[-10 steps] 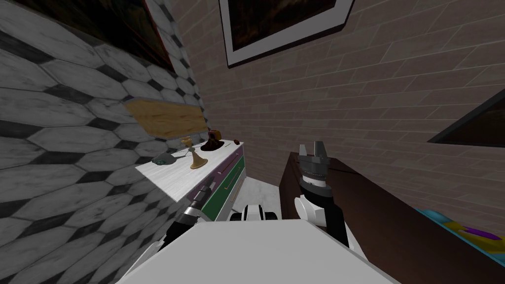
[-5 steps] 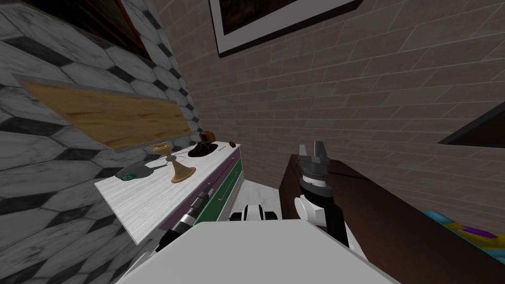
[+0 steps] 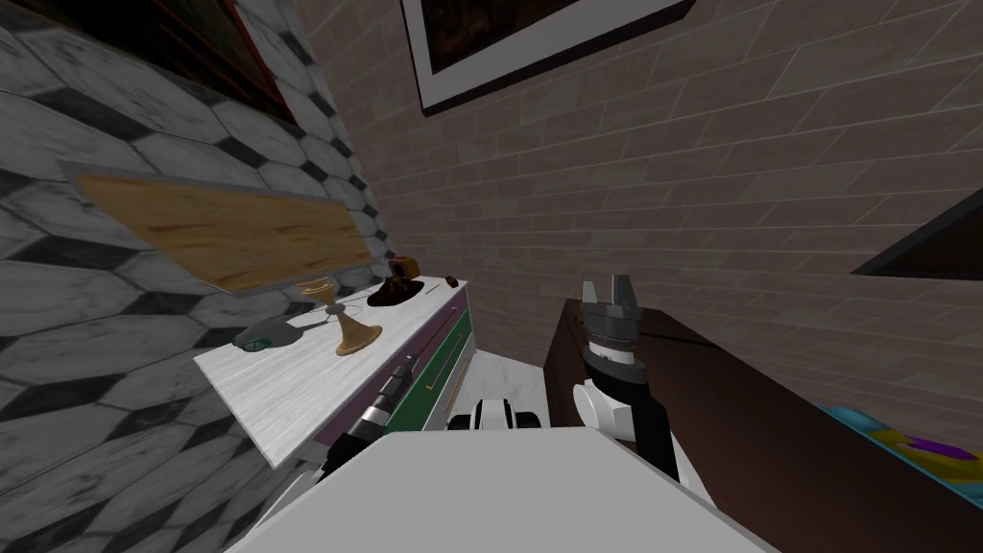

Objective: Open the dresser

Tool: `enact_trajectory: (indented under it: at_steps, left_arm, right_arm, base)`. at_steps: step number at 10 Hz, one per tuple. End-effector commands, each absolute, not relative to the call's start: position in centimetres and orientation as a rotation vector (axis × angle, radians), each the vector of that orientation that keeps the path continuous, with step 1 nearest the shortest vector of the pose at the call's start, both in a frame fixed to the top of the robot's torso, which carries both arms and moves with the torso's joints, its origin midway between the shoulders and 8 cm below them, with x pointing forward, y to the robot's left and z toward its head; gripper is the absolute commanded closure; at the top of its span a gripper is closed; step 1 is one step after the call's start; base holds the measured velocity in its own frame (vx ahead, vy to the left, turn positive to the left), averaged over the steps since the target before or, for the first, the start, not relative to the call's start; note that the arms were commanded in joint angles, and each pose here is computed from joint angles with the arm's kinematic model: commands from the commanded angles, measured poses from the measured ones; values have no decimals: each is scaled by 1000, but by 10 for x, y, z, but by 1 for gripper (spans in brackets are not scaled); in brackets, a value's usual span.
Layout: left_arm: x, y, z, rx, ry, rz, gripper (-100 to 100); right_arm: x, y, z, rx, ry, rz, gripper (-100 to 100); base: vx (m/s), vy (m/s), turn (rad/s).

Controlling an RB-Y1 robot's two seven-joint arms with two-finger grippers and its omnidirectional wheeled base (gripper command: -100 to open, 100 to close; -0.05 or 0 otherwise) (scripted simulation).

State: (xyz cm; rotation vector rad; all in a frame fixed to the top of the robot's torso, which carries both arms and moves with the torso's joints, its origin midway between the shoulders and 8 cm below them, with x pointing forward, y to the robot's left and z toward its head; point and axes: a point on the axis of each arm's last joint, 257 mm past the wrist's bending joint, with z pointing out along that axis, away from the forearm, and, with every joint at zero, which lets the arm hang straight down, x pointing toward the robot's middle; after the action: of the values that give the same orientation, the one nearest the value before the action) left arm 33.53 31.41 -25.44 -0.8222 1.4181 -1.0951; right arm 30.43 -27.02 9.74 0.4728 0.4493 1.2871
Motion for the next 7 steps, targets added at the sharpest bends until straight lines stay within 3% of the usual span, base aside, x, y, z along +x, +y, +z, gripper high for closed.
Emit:
enact_trajectory:
  at_steps: [1, 3, 7]
  left_arm:
    - [356, 320, -264, -826, 1417, -1083, 100]
    - [353, 326, -278, -850, 1435, -1065, 100]
    - [398, 318, -273, -829, 1378, -1085, 100]
  right_arm:
    - [304, -270, 97, 473, 449, 1287, 0]
    - [304, -270, 97, 473, 449, 1287, 0]
    - [304, -270, 97, 473, 449, 1287, 0]
  base:
    - [-34, 10, 3]
    - [-3, -5, -4]
    - [-93, 16, 29]
